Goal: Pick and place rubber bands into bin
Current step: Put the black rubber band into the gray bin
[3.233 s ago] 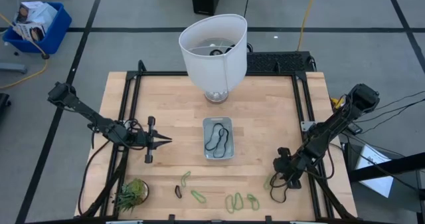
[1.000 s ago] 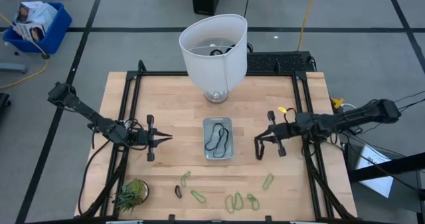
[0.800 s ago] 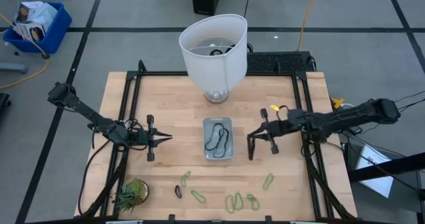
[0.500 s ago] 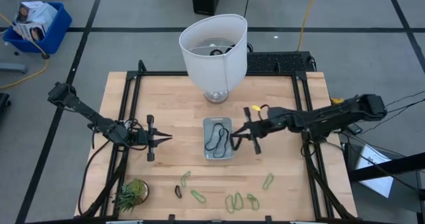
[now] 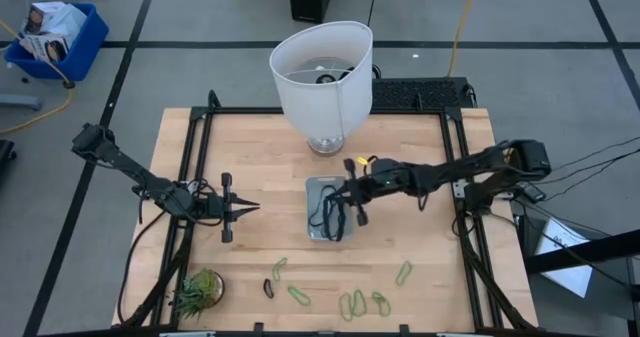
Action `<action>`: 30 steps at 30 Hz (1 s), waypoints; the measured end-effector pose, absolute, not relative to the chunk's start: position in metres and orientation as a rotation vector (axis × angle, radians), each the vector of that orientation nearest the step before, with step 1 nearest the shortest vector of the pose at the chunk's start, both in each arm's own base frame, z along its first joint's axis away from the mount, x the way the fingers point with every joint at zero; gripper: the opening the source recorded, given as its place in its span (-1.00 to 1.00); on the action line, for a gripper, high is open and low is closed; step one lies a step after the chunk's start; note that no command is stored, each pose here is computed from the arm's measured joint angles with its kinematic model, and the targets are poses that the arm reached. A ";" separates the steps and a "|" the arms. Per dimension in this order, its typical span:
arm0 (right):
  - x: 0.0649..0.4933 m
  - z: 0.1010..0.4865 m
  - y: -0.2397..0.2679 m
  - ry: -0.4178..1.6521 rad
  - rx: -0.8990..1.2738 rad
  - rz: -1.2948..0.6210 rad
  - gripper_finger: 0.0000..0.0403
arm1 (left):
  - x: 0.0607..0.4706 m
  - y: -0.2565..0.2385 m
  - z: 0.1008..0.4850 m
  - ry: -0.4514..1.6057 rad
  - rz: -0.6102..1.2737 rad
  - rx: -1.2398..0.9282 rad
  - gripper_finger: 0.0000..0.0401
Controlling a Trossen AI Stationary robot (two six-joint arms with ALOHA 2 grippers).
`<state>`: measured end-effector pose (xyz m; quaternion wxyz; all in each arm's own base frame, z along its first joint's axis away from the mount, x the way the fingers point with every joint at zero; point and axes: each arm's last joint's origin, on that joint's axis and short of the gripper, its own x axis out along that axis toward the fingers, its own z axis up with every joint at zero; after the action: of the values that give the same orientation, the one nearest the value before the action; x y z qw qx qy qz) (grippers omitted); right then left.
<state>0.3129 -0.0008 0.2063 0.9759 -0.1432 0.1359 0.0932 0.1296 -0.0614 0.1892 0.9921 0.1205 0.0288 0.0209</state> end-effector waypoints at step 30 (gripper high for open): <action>0.314 0.192 -0.014 0.380 -0.209 0.068 -0.14 | 0.130 -0.061 0.189 0.058 0.047 0.243 -0.81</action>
<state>0.3143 -0.0144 0.1918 0.9760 -0.1036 0.1886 0.0337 0.1295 -0.0613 0.1891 0.9919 0.1214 0.0291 0.0236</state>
